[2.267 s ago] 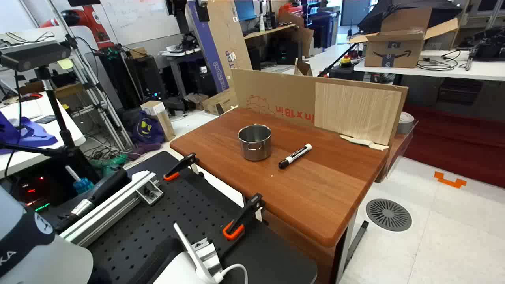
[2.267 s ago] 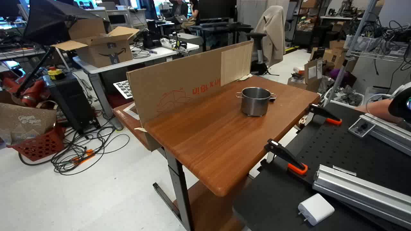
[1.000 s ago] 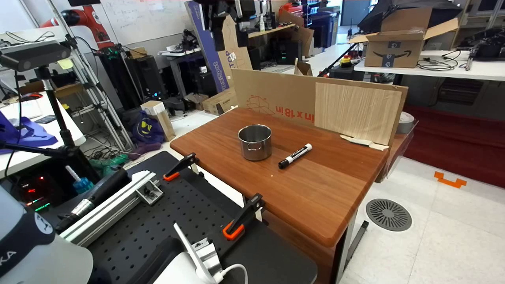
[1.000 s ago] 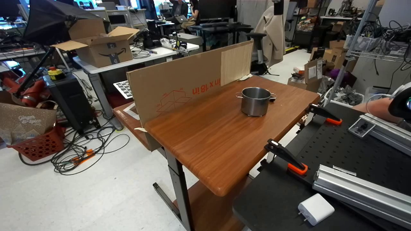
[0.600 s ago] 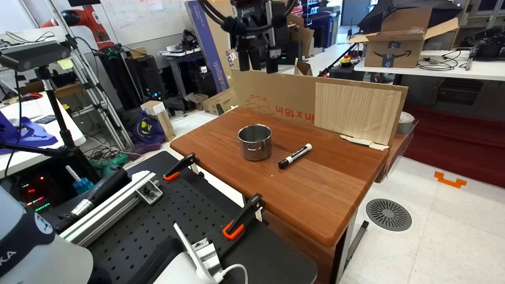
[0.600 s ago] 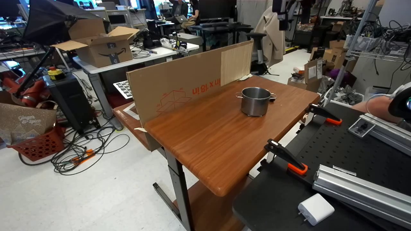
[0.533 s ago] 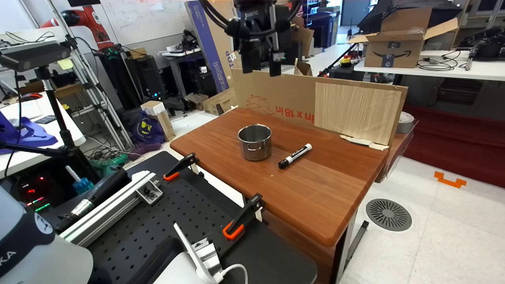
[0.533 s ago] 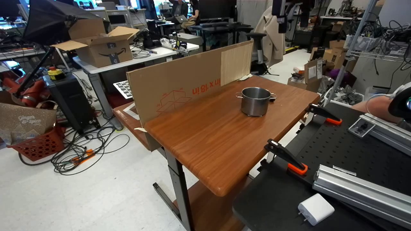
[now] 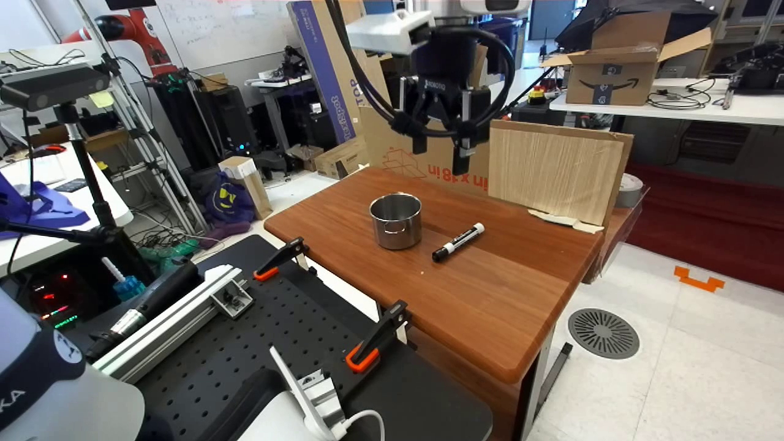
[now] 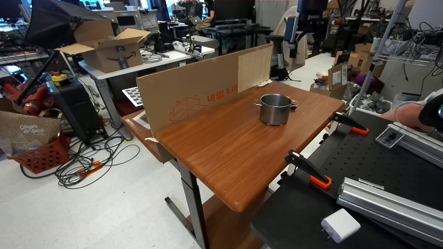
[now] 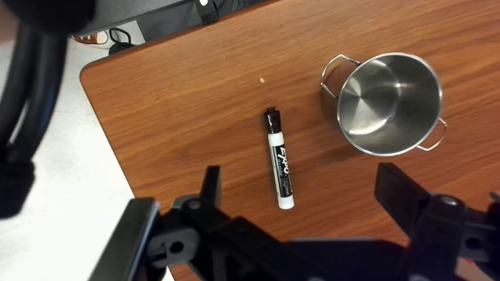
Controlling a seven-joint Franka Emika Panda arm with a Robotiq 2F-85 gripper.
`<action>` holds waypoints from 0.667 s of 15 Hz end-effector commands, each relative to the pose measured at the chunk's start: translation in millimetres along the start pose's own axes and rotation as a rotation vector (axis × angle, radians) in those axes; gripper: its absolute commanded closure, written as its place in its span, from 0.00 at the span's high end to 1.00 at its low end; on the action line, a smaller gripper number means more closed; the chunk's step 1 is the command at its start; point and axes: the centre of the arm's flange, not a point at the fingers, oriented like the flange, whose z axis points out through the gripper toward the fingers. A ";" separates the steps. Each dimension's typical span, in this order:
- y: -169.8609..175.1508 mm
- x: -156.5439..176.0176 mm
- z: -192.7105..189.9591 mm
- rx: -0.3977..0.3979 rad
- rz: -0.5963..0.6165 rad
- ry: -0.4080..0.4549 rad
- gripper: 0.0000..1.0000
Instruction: Put the black marker in the pot
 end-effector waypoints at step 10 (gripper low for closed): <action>27.7 40.4 94.8 0.048 0.042 -0.040 1.00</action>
